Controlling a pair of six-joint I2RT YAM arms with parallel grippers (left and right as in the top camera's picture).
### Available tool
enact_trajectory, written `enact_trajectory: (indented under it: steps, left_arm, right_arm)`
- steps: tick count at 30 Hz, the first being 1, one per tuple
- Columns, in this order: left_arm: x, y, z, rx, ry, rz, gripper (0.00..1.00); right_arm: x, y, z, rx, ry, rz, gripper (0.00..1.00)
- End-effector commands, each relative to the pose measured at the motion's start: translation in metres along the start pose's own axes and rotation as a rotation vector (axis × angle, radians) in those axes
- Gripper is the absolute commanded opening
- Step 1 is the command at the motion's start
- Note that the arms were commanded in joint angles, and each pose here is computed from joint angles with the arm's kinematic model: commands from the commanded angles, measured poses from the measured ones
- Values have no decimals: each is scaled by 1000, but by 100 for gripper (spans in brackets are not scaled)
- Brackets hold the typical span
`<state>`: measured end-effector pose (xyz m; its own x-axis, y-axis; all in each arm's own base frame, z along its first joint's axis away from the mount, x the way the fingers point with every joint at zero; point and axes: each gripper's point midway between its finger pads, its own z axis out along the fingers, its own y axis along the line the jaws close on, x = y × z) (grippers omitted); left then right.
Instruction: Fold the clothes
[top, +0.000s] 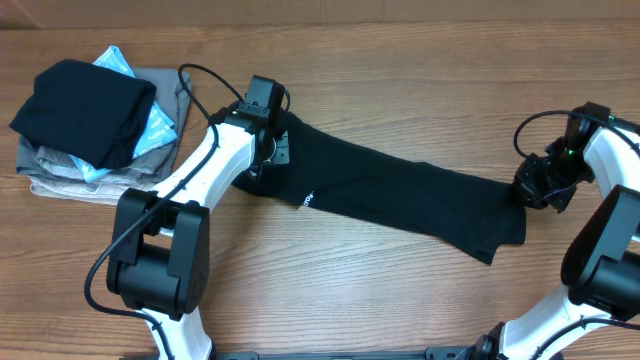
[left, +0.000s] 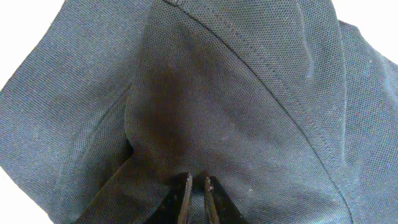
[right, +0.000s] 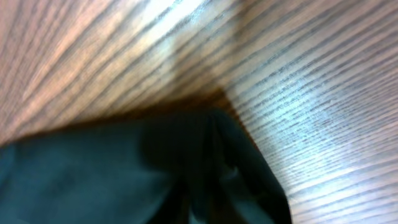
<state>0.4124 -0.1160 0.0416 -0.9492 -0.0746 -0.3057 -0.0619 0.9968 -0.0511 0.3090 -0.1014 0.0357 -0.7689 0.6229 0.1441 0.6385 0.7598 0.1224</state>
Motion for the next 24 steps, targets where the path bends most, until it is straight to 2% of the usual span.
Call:
enact_trajectory:
  steps: [1, 3, 19, 24]
  left_arm:
    - [0, 1, 0, 5, 4, 19, 12]
    - [0, 1, 0, 6, 3, 18, 12]
    - [0, 1, 0, 5, 3, 19, 12]
    - [0, 1, 0, 5, 3, 19, 13]
  right_arm:
    - [-7, 2, -4, -13, -27, -2, 18]
    - [-5, 1, -1, -11, -20, -1, 24]
    - [27, -16, 42, 15, 62, 24, 26]
    - [26, -8, 37, -19, 68, 25, 9]
